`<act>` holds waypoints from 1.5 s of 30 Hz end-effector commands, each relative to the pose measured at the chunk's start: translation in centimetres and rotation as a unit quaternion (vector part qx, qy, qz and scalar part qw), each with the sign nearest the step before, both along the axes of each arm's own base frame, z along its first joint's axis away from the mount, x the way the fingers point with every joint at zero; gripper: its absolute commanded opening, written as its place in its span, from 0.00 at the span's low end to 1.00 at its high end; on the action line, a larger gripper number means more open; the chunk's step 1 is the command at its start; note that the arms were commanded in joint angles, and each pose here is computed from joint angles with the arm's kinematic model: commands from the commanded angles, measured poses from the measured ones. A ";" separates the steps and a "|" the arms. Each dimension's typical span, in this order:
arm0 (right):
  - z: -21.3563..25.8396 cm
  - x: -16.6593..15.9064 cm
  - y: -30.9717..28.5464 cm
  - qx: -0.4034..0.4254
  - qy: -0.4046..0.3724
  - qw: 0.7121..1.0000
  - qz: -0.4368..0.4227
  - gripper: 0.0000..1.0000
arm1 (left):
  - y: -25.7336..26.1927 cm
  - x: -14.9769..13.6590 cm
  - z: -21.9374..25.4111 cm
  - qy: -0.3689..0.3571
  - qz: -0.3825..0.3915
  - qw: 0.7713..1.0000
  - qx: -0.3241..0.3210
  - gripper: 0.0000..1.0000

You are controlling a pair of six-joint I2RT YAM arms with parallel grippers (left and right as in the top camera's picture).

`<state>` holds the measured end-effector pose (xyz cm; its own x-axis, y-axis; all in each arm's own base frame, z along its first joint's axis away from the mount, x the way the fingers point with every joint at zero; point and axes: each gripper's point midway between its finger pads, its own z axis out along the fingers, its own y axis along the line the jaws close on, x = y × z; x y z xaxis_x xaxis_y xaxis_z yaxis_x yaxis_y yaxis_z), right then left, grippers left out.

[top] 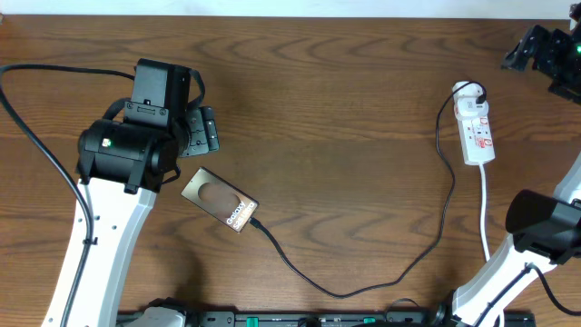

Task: Plug charger to phone and switch on socket

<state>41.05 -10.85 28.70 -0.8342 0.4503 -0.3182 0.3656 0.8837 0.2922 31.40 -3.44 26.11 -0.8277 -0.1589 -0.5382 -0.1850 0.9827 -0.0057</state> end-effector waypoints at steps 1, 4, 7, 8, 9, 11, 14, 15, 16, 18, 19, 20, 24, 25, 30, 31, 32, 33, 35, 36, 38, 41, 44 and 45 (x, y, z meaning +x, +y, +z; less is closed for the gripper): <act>0.3 0.1 0.3 0.005 -0.004 1.000 -0.002 0.99 | 0.1 0.1 0.4 -0.004 -0.004 1.000 0.008 0.86; 0.3 0.1 0.3 0.005 -0.004 1.000 -0.002 0.99 | 0.1 0.1 0.4 -0.005 -0.004 1.000 0.008 0.86; 0.3 0.1 0.3 0.005 -0.004 1.000 -0.002 0.99 | 0.1 0.1 0.4 -0.004 -0.004 1.000 0.008 0.86; 0.3 0.1 0.3 0.005 -0.004 1.000 -0.002 0.99 | 0.1 0.1 0.4 -0.004 -0.004 1.000 0.008 0.86; 0.3 0.1 0.3 0.005 -0.004 1.000 -0.002 0.99 | 0.1 0.1 0.4 -0.004 -0.004 1.000 0.008 0.86; 0.3 0.1 0.3 0.005 -0.004 1.000 -0.001 0.99 | 0.1 0.1 0.4 -0.004 -0.004 1.000 0.008 0.86; 0.3 0.1 0.3 0.005 -0.004 1.000 -0.002 0.99 | 0.1 0.1 0.4 -0.005 -0.004 1.000 0.008 0.86; 0.3 0.1 0.3 0.005 -0.004 1.000 -0.002 0.99 | 0.1 0.1 0.4 -0.005 -0.004 1.000 0.008 0.86; 0.3 0.1 0.3 0.005 -0.004 1.000 -0.002 0.99 | 0.2 0.0 0.5 -0.005 -0.006 1.000 0.010 0.86; 0.3 0.1 0.3 0.005 -0.004 1.000 -0.002 0.99 | 0.3 -0.7 0.7 -0.006 -0.008 1.000 0.011 0.86; 0.3 0.1 0.3 0.005 -0.004 1.000 -0.002 0.99 | 0.4 -1.0 0.9 -0.007 -0.008 1.000 0.010 0.86; 0.3 0.1 0.3 0.005 -0.004 1.000 -0.002 0.99 | 0.4 -1.3 1.0 -0.011 -0.008 1.000 0.009 0.86; 0.3 0.1 0.3 0.005 -0.004 1.000 -0.002 0.99 | 0.8 -2.7 1.7 -0.041 0.005 0.999 -0.006 0.86; 0.3 0.1 0.3 0.005 -0.004 1.000 -0.002 0.99 | 0.8 -2.7 1.9 -0.057 0.005 0.998 -0.010 0.86; 0.3 0.1 0.3 0.005 -0.004 1.000 -0.002 0.99 | 0.5 -1.8 2.8 -0.199 0.004 0.979 -0.045 0.86; 0.3 0.1 0.3 0.005 -0.004 1.000 -0.002 0.99 | 0.4 -1.8 2.9 -0.226 0.003 0.973 -0.052 0.86; 0.3 0.1 0.3 0.005 -0.004 1.000 -0.002 0.99 | 0.4 -1.7 3.0 -0.260 0.003 0.964 -0.060 0.86; 0.3 0.1 0.3 0.005 -0.004 1.000 -0.002 0.99 | 0.4 -1.8 3.1 -0.292 0.001 0.954 -0.069 0.86; 0.3 0.1 0.3 0.005 -0.004 1.000 -0.002 0.99 | 0.5 -2.2 3.2 -0.351 0.001 0.933 -0.082 0.86; 0.3 0.1 0.3 0.005 -0.004 1.000 -0.002 0.99 | 0.6 -2.6 3.0 -0.379 0.001 0.921 -0.088 0.86; 0.3 0.1 0.3 0.005 -0.004 1.000 -0.002 0.99 | 0.9 -3.4 2.7 -0.428 0.002 0.898 -0.100 0.86; 0.3 0.1 0.3 0.005 -0.004 1.000 -0.002 0.99 | 1.4 -4.7 1.6 -0.485 -0.004 0.867 -0.116 0.86; 0.3 0.1 0.3 0.005 -0.004 1.000 -0.002 0.99 | 2.0 -5.7 0.1 -0.523 -0.012 0.843 -0.122 0.86; 0.3 0.1 0.3 0.005 -0.004 1.000 -0.002 0.99 | 2.2 -5.9 -0.4 -0.531 -0.014 0.838 -0.122 0.86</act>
